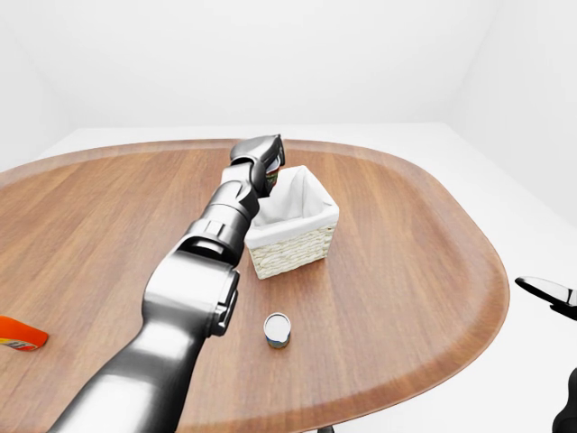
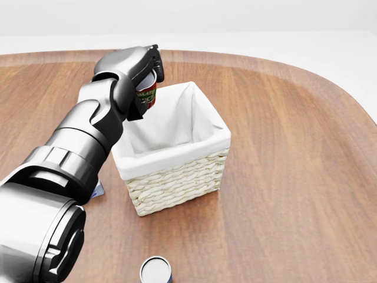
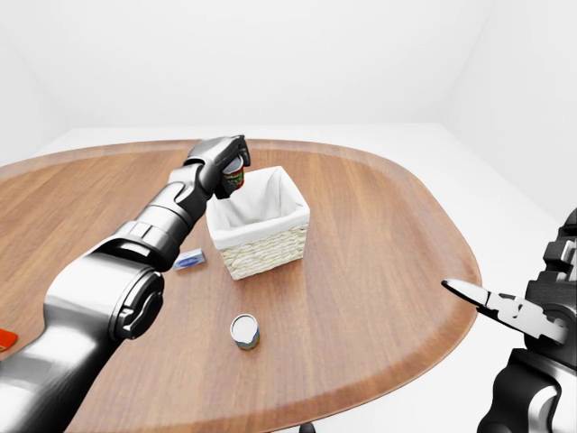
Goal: Pick up the tomato sauce, and put it in the basket.
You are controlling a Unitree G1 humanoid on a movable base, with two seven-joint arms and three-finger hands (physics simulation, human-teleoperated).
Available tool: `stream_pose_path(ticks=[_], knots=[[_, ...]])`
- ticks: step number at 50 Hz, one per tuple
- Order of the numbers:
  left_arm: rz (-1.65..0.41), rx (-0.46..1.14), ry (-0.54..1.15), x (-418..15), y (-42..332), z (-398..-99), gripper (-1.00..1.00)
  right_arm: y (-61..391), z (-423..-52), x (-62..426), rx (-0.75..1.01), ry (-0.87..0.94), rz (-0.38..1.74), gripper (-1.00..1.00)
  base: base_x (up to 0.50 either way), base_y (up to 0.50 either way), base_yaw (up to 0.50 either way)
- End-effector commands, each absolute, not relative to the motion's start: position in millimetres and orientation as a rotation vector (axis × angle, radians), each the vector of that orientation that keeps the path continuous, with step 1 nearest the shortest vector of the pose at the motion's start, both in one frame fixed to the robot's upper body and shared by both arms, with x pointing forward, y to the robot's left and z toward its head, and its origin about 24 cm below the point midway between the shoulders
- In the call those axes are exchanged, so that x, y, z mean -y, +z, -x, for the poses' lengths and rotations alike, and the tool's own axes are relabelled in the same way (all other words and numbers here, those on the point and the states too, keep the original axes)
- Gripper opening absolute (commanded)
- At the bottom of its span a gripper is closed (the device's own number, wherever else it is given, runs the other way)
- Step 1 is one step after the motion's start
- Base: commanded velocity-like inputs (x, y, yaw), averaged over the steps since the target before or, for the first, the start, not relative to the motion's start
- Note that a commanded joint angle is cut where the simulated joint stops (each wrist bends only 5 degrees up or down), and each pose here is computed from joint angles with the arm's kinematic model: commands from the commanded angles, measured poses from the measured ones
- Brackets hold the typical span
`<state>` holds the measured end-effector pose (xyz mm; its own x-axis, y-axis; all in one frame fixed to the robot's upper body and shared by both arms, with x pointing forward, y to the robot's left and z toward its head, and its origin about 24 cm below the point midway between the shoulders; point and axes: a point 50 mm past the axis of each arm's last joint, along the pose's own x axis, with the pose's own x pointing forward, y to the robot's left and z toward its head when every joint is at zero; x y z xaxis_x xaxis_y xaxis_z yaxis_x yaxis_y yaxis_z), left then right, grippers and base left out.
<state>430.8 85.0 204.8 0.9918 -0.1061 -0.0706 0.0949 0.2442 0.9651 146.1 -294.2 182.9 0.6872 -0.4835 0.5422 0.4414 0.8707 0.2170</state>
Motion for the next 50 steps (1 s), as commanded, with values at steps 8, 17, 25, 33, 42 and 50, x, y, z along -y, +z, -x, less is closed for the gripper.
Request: stream_pose_path(ticks=[8,17,25,33,42,50], knots=[[-1.322,-0.017,-0.142,-88,187,-429,-1.0,182,-145,295,0.624,-0.52,-0.073,1.0,0.0,0.0,0.0],[-1.317,-0.009,-0.13,-89,189,-429,1.0,182,-145,294,0.623,-0.519,-0.074,1.0,0.0,0.0,0.0],[-1.326,-0.018,-0.126,-92,186,-429,1.0,182,-146,293,0.623,-0.517,-0.072,1.0,0.0,0.0,0.0],[-1.321,-0.014,-0.114,-94,190,-430,1.0,183,-146,294,0.626,-0.517,-0.072,1.0,0.0,0.0,0.0],[-1.328,-0.015,-0.111,-95,190,-430,1.0,182,-147,294,0.624,-0.517,-0.072,1.0,0.0,0.0,0.0],[-1.329,-0.014,-0.107,-97,191,-430,1.0,181,-148,294,0.617,-0.516,-0.073,1.0,0.0,0.0,0.0]])
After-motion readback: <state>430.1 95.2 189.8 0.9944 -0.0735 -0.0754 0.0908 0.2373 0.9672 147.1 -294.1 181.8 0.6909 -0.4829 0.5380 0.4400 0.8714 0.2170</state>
